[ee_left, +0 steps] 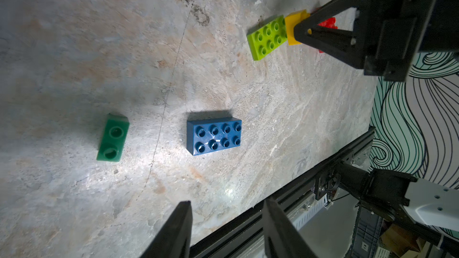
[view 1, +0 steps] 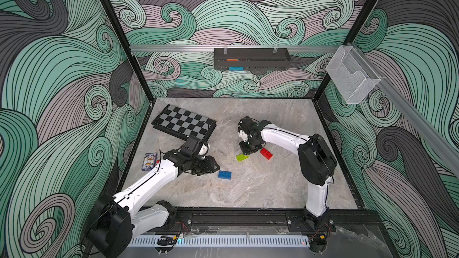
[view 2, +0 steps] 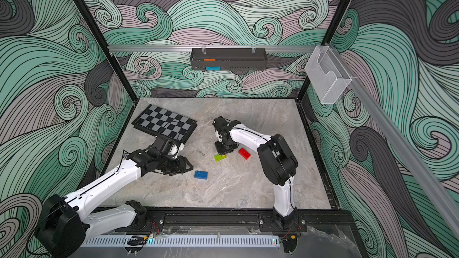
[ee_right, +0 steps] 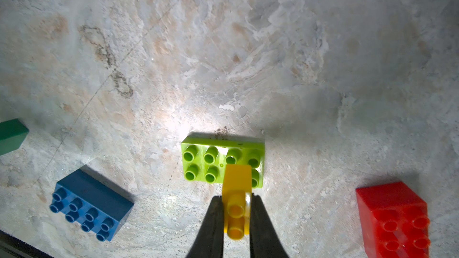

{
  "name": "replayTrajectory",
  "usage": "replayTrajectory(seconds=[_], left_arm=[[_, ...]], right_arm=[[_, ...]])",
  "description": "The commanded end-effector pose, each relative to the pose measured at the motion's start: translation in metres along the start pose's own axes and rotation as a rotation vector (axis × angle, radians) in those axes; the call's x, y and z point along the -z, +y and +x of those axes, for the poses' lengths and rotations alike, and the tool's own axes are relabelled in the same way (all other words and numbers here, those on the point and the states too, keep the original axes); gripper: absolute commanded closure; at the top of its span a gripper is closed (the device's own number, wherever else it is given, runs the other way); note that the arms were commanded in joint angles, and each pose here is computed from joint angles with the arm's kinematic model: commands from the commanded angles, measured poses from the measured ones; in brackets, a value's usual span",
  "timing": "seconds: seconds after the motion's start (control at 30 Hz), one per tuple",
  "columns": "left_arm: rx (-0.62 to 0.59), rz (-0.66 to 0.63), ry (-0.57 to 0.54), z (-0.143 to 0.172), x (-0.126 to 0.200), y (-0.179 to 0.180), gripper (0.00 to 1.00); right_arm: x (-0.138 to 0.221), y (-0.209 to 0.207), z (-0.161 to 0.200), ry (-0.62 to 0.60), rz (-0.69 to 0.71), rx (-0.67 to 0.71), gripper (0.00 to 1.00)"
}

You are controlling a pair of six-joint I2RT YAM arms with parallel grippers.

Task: Assemble the number 5 with lego
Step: Assemble the lego brick with the lego brick.

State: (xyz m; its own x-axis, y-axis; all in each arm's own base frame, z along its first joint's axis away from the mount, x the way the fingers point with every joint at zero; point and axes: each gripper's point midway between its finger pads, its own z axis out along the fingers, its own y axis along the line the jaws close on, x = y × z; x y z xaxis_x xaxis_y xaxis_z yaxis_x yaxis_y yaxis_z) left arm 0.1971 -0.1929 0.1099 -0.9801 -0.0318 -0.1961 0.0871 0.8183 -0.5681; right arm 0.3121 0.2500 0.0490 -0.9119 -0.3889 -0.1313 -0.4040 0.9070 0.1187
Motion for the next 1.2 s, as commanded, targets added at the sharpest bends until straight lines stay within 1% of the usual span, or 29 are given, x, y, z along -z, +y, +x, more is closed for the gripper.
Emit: replayTrajectory(seconds=[0.0, 0.43, 0.93, 1.17], left_arm=[[-0.076, 0.081, -0.028, -0.006, 0.010, -0.024, 0.50], [-0.114, 0.066, -0.004, -0.005, 0.004, -0.029, 0.50], [-0.109, 0.048, -0.002, -0.003, 0.001, -0.025, 0.50], [-0.109, 0.042, -0.007, -0.003, 0.000, -0.023, 0.50]], right_arm=[[0.001, -0.004, -0.003, 0.011, 0.016, 0.011, 0.88], [-0.009, -0.016, -0.001, 0.046, 0.041, 0.003, 0.89], [-0.023, -0.013, 0.005, 0.093, 0.010, -0.016, 0.88], [-0.032, -0.016, 0.008, 0.116, 0.026, -0.021, 0.88]])
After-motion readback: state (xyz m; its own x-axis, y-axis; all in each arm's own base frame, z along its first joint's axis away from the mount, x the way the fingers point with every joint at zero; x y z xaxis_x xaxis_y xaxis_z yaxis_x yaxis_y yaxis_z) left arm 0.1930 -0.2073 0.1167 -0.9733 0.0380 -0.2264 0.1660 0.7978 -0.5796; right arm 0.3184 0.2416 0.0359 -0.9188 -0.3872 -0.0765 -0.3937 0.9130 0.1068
